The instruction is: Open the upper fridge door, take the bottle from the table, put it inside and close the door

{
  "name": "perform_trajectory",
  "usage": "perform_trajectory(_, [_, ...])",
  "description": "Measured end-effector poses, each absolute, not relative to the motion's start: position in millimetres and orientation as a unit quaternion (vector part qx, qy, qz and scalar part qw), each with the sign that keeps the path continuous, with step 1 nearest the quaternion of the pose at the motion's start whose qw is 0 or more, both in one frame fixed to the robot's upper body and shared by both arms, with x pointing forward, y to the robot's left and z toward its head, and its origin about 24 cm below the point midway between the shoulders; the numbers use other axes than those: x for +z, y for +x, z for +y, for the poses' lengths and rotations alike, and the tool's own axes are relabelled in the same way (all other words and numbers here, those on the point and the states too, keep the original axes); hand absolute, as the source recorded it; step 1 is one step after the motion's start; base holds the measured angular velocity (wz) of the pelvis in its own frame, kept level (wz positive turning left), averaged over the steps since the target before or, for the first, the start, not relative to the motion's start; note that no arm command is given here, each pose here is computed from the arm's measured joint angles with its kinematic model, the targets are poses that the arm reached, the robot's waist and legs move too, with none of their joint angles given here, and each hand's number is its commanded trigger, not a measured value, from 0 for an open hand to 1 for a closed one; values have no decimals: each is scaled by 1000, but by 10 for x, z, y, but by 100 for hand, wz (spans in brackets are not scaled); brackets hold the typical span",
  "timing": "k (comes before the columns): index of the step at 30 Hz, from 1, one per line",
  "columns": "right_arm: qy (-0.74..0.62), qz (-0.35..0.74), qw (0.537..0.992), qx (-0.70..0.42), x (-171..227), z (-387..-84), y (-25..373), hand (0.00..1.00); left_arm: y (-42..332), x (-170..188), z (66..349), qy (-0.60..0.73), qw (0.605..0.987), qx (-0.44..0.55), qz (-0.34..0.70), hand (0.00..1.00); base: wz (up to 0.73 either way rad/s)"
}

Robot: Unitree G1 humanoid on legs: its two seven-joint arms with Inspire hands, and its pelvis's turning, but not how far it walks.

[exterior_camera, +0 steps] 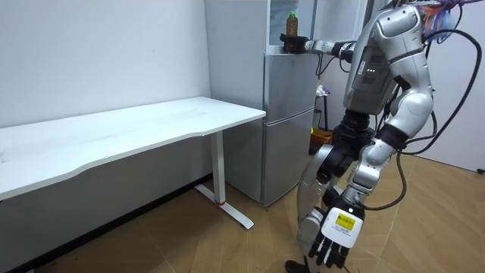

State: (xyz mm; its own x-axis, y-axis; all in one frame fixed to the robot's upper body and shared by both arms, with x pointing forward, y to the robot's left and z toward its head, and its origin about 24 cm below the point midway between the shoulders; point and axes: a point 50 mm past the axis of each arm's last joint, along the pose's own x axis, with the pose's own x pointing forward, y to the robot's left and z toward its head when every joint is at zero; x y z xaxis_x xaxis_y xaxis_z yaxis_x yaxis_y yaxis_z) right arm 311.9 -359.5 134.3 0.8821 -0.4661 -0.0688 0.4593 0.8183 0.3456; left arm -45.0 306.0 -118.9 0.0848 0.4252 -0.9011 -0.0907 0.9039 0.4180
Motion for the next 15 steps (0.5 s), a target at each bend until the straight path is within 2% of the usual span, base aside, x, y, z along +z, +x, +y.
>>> perform_trajectory(8, [195, -10, 944, -265, 1372, -3567, 3125, 0, -478, -1216, 3036, 126, 733, 174, 645, 0, 0])
perform_trajectory(15, [208, -29, 942, -264, 1506, -3472, 3150, 0, -596, -1234, 3041, 124, 722, 176, 657, 0, -5])
